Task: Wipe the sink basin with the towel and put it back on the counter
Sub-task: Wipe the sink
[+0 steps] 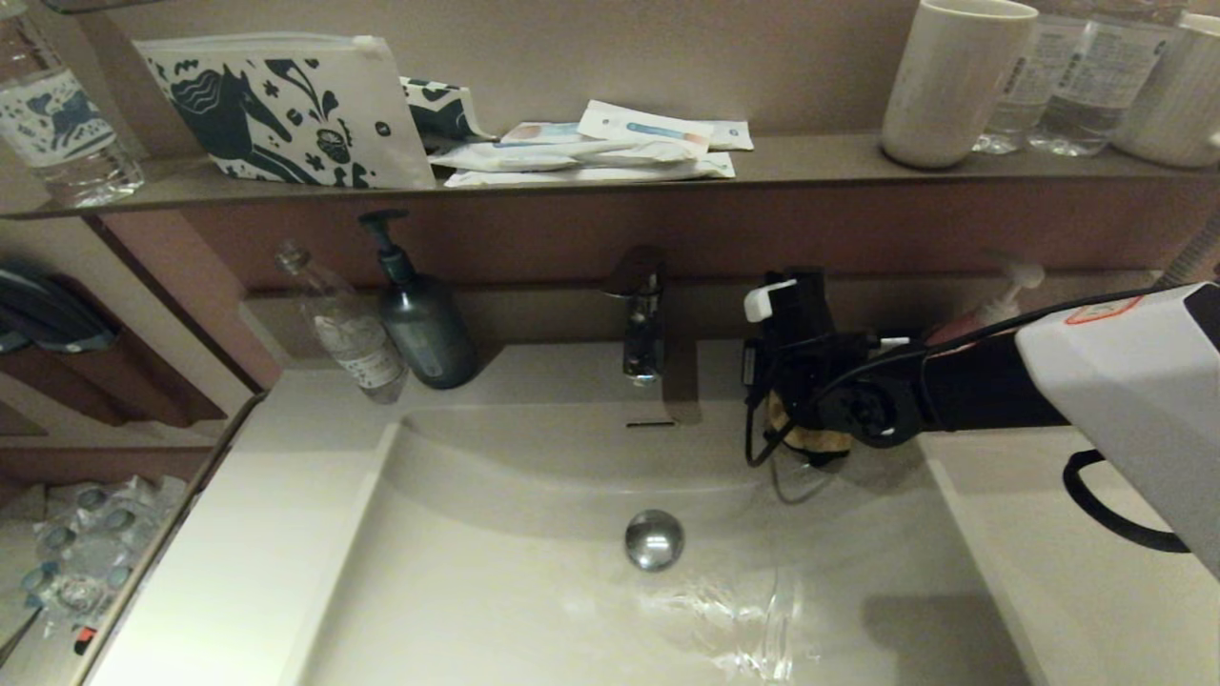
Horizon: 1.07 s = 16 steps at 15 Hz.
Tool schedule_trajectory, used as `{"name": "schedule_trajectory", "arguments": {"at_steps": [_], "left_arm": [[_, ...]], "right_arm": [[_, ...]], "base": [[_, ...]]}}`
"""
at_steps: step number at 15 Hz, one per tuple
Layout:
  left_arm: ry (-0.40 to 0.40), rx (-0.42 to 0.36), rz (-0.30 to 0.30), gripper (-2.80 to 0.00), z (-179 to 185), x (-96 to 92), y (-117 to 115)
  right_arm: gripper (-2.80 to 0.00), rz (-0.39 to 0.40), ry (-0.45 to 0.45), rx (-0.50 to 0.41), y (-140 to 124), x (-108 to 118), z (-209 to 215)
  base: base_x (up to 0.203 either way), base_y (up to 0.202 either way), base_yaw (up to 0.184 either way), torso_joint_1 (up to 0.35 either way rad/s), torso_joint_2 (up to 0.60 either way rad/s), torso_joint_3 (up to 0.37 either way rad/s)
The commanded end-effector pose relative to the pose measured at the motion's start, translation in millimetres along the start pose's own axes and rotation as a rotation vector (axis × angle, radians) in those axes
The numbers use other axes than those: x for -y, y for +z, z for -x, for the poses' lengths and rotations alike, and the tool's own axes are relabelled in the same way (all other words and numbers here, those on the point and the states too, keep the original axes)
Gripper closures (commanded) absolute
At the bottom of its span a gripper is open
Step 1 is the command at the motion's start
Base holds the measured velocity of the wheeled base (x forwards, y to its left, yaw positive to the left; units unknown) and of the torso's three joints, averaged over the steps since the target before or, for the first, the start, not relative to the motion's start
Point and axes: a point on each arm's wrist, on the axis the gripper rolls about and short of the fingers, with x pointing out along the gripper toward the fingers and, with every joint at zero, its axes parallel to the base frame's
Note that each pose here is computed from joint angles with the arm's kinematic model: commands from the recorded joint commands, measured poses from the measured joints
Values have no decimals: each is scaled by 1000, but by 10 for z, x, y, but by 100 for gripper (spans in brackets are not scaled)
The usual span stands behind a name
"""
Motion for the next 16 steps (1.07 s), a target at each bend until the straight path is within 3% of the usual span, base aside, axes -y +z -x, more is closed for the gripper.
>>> {"name": "schedule_trajectory", "arguments": {"at_steps": [1, 4, 7, 16], "left_arm": [[0, -1, -1, 0, -1, 0, 0], [-1, -1, 0, 0, -1, 0, 0], [-1, -1, 0, 0, -1, 0, 0], [0, -1, 0, 0, -1, 0, 0]], "right_arm": [[0, 4, -37, -26, 3, 178, 10], [0, -15, -69, -25, 76, 361, 2], [0, -12, -59, -23, 77, 328, 44], [0, 84, 197, 10, -174, -598, 723]], "base": [[0, 0, 0, 0, 0, 0], [0, 0, 0, 0, 0, 0], [0, 0, 0, 0, 0, 0], [0, 0, 0, 0, 0, 0]]}}
